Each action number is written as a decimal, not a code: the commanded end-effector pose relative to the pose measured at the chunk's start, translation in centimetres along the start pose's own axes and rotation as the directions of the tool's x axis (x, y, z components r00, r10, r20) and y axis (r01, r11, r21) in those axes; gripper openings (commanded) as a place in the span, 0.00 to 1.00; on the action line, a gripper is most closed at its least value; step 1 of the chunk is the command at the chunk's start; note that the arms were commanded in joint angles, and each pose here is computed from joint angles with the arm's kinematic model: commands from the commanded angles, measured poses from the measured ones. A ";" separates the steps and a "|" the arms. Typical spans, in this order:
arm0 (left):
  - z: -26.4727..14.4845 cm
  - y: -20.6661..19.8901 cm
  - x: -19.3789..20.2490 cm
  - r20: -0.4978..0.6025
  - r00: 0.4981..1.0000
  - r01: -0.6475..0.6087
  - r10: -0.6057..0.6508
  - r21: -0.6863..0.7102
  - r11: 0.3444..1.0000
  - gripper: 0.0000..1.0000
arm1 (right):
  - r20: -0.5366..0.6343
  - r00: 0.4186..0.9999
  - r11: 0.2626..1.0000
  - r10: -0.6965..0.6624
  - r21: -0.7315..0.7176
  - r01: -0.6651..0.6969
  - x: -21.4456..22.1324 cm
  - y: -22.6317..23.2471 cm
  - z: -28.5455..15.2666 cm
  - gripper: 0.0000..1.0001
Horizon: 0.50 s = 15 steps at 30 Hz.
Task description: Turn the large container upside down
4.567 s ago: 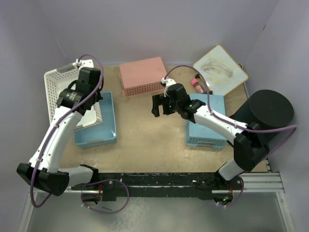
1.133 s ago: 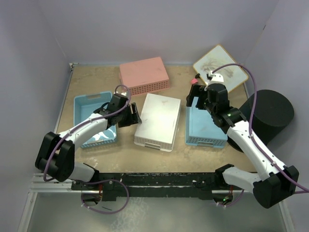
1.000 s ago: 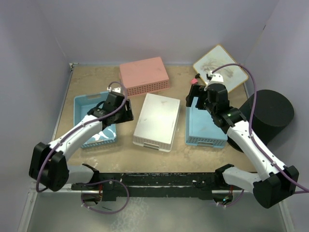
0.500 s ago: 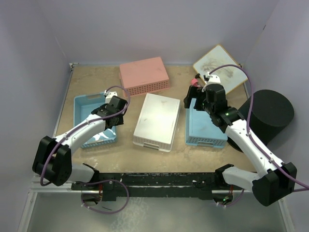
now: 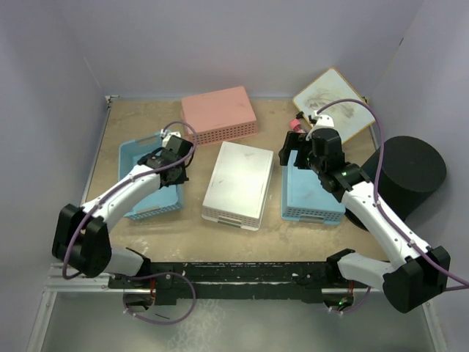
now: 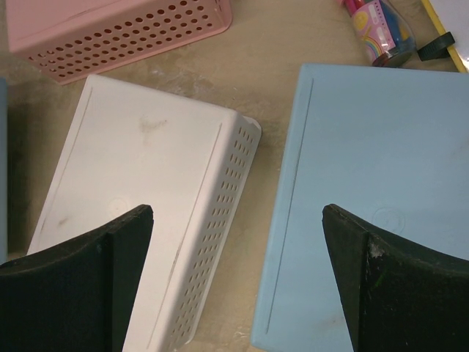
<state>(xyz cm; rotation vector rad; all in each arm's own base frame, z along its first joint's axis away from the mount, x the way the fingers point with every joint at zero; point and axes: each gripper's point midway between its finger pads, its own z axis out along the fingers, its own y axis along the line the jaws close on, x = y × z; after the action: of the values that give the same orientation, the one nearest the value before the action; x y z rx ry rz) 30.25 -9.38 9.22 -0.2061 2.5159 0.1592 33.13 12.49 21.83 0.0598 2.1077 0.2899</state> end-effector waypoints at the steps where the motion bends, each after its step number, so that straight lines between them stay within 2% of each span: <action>1: -6.8 -1.2 -7.0 0.178 0.976 0.096 -0.128 0.177 0.979 0.00 | 0.057 0.998 0.999 0.021 -0.039 -0.019 -1.5 0.8 -0.5 1.00; 5: -10.4 -1.7 -9.7 0.205 0.958 0.127 -0.201 0.325 0.937 0.00 | 0.054 0.998 0.999 0.023 -0.043 -0.021 -1.3 0.9 -0.4 1.00; 9: -11.7 -2.7 -10.8 0.151 0.946 0.174 -0.285 0.506 0.845 0.00 | 0.056 0.998 0.999 0.024 -0.040 -0.021 -1.3 0.8 -0.5 1.00; 12: -11.9 -3.7 -11.7 0.092 0.928 0.220 -0.361 0.646 0.731 0.00 | 0.059 0.998 0.999 0.023 -0.039 -0.021 -1.4 0.7 -0.7 1.00; 15: -13.0 -4.4 -12.9 0.017 0.897 0.269 -0.442 0.773 0.575 0.00 | 0.060 0.998 0.999 0.014 -0.029 -0.012 -1.4 0.5 -0.8 1.00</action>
<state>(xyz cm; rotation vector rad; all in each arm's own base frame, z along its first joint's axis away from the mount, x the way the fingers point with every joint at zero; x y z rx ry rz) 33.59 -11.19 23.36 -0.3691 2.1955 -0.5747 33.13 12.59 21.78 0.0610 2.1054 0.2980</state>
